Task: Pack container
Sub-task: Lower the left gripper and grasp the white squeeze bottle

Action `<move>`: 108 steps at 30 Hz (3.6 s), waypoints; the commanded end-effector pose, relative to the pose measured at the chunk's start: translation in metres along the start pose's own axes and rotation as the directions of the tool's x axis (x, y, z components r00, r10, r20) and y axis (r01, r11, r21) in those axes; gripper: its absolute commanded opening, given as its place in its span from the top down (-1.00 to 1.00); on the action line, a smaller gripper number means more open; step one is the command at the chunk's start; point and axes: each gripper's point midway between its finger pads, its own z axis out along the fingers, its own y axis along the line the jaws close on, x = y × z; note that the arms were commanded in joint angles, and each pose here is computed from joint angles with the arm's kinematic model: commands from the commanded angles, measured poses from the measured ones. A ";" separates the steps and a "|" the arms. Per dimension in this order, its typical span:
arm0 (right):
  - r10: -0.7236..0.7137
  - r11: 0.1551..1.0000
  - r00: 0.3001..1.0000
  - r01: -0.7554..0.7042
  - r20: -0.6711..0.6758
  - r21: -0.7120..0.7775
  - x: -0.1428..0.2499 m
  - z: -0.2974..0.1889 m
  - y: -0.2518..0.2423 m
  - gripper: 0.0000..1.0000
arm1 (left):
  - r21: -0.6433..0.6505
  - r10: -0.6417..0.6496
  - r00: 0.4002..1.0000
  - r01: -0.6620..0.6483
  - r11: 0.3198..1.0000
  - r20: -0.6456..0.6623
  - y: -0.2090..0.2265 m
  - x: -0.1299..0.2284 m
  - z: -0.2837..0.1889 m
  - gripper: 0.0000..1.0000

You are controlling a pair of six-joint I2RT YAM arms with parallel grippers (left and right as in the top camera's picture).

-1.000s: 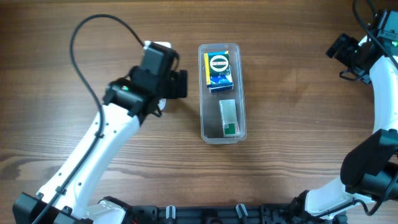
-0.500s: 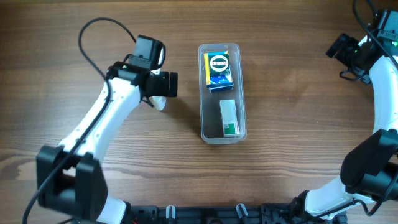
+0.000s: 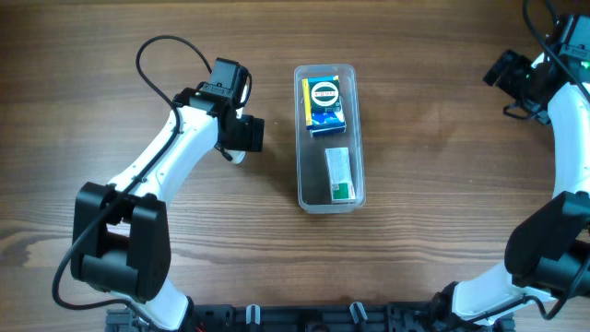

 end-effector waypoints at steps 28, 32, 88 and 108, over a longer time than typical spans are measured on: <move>-0.010 1.000 1.000 0.010 -0.006 -0.004 0.002 0.002 0.001 -1.00 | 0.025 -0.001 0.997 -0.001 1.000 0.073 -0.001 -0.010 -0.029 -0.08; -0.010 1.000 1.000 0.010 -0.006 -0.004 0.002 0.002 0.001 -1.00 | 0.021 0.001 0.999 -0.002 1.000 0.052 0.000 -0.005 -0.028 -0.05; -0.010 1.000 1.000 0.010 -0.006 -0.004 0.002 0.002 0.001 -0.99 | 0.055 0.069 0.998 -0.069 0.996 0.005 -0.007 -0.001 -0.006 0.21; -0.010 1.000 1.000 0.010 -0.006 -0.004 0.002 0.002 0.001 -0.99 | 0.054 0.012 0.998 -0.015 0.998 0.061 -0.008 -0.007 -0.032 0.42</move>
